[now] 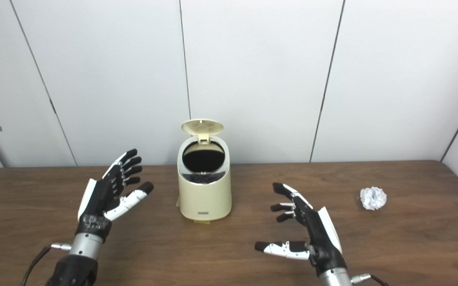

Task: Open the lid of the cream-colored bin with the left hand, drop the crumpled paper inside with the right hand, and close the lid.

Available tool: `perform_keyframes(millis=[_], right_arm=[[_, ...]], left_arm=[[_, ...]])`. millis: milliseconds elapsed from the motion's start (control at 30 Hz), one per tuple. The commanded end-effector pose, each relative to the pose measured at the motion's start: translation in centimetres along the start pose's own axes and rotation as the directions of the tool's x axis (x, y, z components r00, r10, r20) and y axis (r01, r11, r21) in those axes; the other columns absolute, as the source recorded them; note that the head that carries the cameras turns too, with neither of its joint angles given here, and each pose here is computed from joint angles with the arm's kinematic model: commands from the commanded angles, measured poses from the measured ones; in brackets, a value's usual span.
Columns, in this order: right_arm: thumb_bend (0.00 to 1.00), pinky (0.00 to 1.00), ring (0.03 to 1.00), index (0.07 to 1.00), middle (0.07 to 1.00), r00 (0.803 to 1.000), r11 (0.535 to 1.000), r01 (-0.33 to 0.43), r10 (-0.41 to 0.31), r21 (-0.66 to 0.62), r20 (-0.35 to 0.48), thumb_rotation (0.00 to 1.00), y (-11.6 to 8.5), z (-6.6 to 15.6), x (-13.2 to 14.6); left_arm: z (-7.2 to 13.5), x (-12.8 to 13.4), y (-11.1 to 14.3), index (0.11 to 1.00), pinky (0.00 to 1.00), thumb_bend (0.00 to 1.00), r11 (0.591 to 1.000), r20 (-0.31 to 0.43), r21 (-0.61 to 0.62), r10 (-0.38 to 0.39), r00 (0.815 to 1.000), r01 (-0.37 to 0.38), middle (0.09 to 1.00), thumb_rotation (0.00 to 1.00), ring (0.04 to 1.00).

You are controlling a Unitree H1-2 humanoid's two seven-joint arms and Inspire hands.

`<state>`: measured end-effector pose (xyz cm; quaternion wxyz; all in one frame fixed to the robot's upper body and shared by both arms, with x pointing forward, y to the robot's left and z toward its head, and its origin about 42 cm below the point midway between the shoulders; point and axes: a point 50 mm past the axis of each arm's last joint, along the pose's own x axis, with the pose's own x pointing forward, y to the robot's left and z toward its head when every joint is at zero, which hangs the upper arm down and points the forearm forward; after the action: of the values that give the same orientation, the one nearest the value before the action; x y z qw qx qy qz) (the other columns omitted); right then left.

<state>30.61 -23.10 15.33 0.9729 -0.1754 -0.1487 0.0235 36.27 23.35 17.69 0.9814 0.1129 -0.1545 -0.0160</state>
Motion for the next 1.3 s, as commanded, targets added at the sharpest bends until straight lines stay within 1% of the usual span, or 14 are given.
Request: perform_keyframes(millis=[0,133,267,367,433,500,567,667,700,800,900,1000,1133,1267], right_arm=[[0.8,0.56,0.68,0.827,0.84,0.998,1.0,0.019,-0.019,-0.009,0.066,0.03,-0.9,0.9,0.8],[0.81,0.55,0.669,0.831,0.845,0.998,0.999,0.031,-0.031,-0.012,0.058,0.05,-1.5,0.7,0.7],[0.8,0.57,0.685,0.846,0.863,0.997,0.998,0.056,-0.054,-0.024,0.058,0.08,-2.9,0.8,0.8],[0.8,0.53,0.678,0.844,0.822,0.997,0.994,0.053,-0.047,-0.097,0.062,0.09,-5.1,1.5,1.5],[0.82,0.5,0.66,0.828,0.782,0.998,0.978,0.041,-0.033,-0.203,0.047,0.09,-7.2,2.4,2.1],[0.8,0.49,0.646,0.809,0.761,1.0,0.943,0.011,-0.004,-0.332,0.019,0.07,-9.4,3.3,2.6],[0.8,0.5,0.652,0.785,0.781,1.0,0.895,-0.026,0.02,-0.445,-0.019,0.03,-12.2,4.0,3.4],[0.85,0.58,0.701,0.79,0.805,0.991,0.815,-0.118,0.057,-0.567,-0.124,0.0,-16.3,4.9,4.5],[0.87,0.58,0.707,0.799,0.812,0.986,0.784,-0.148,0.072,-0.603,-0.149,0.0,-17.2,5.4,4.9],[0.9,0.54,0.701,0.815,0.83,0.979,0.717,-0.188,0.079,-0.672,-0.19,0.03,-18.4,7.5,5.7],[0.88,0.53,0.708,0.817,0.837,0.976,0.664,-0.196,0.061,-0.722,-0.21,0.02,-19.4,10.0,6.6],[0.88,0.53,0.719,0.806,0.822,0.976,0.61,-0.194,0.044,-0.769,-0.211,0.0,-20.1,11.5,7.7],[0.87,0.58,0.741,0.801,0.812,0.972,0.558,-0.198,0.003,-0.806,-0.236,0.0,-21.2,12.6,8.8],[0.86,0.61,0.745,0.804,0.797,0.958,0.506,-0.232,-0.028,-0.83,-0.285,0.0,-22.1,12.5,9.7]], left_arm=[[0.3,0.5,-0.5,0.935,0.78,0.85,1.0,0.065,-0.022,0.001,0.998,0.001,0.867,0.43,0.826],[-1.5,-0.5,-1.4,0.944,0.76,0.82,0.999,0.018,-0.025,-0.033,0.999,0.033,0.872,0.4,0.83],[-2.3,-1.0,-1.7,0.946,0.74,0.82,0.997,-0.012,-0.025,-0.07,0.997,0.069,0.879,0.38,0.833],[-2.9,-1.3,-1.8,0.932,0.71,0.85,0.996,-0.029,-0.009,-0.084,0.996,0.084,0.864,0.34,0.816],[-3.2,-1.6,-1.7,0.926,0.72,0.87,0.996,-0.036,0.005,-0.088,0.995,0.089,0.855,0.32,0.807],[-3.5,-1.9,-1.6,0.929,0.76,0.88,0.996,-0.042,-0.002,-0.091,0.995,0.091,0.856,0.31,0.813],[-3.8,-2.1,-1.4,0.931,0.77,0.88,0.996,-0.047,-0.004,-0.087,0.995,0.087,0.857,0.3,0.82],[-4.1,-2.4,-1.2,0.924,0.79,0.87,0.997,-0.032,0.011,-0.081,0.996,0.081,0.848,0.27,0.811],[-4.1,-2.5,-1.1,0.923,0.78,0.87,0.997,-0.025,0.016,-0.08,0.997,0.08,0.848,0.26,0.81],[-4.3,-2.6,-0.7,0.921,0.76,0.86,0.996,-0.015,0.025,-0.08,0.997,0.08,0.849,0.25,0.81],[-4.5,-2.5,-0.3,0.923,0.78,0.85,0.996,-0.015,0.038,-0.085,0.996,0.085,0.857,0.24,0.821],[-4.8,-2.5,0.2,0.93,0.8,0.83,0.995,-0.015,0.054,-0.087,0.996,0.088,0.862,0.23,0.819],[-5.1,-2.4,0.7,0.929,0.84,0.82,0.994,-0.033,0.064,-0.081,0.996,0.083,0.868,0.21,0.834],[-5.1,-2.3,0.9,0.932,0.84,0.82,0.995,-0.03,0.059,-0.082,0.996,0.084,0.872,0.2,0.843]])
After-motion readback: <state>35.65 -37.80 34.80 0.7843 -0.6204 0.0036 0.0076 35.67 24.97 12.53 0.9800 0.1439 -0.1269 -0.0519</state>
